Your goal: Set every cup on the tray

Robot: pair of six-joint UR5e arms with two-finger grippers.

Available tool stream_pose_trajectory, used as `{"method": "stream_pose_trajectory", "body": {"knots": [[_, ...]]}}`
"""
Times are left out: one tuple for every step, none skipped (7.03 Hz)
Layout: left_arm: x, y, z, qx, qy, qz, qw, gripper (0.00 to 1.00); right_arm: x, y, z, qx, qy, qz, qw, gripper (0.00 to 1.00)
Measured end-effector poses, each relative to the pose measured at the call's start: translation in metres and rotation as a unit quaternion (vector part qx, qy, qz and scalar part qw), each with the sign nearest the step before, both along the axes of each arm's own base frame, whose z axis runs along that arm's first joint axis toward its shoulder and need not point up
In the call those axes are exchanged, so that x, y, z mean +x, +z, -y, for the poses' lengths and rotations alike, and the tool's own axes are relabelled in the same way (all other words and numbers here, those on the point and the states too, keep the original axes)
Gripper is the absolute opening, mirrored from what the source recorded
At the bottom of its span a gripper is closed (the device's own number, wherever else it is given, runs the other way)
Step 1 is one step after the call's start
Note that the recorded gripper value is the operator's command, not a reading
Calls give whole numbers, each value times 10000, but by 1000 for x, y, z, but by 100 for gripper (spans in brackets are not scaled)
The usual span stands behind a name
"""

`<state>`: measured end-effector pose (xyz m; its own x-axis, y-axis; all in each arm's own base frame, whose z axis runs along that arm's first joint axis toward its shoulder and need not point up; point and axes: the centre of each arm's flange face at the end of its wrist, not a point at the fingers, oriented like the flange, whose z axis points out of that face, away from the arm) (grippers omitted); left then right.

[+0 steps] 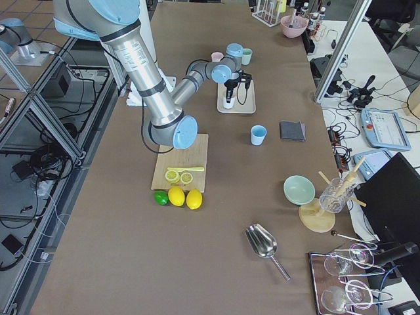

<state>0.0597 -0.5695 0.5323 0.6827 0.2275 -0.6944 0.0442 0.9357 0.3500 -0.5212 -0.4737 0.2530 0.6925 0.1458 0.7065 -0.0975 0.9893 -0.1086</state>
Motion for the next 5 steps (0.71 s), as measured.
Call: {"method": "stream_pose_trajectory", "body": {"knots": [[0,-1,0,5,-2,-1,10000,98,4,-7,3,20,47,49,10000,100],[0,-1,1,3,-4,-1,10000,98,11,-15,8,46,92,122,9999,100],[0,-1,1,2,-6,-2,10000,98,22,-22,14,46,134,202,9997,100],[0,-2,1,2,-7,-3,10000,98,39,-25,26,17,216,266,9994,100],[0,-3,2,11,-10,-6,10000,98,63,-21,45,5,347,280,9990,100]]}}
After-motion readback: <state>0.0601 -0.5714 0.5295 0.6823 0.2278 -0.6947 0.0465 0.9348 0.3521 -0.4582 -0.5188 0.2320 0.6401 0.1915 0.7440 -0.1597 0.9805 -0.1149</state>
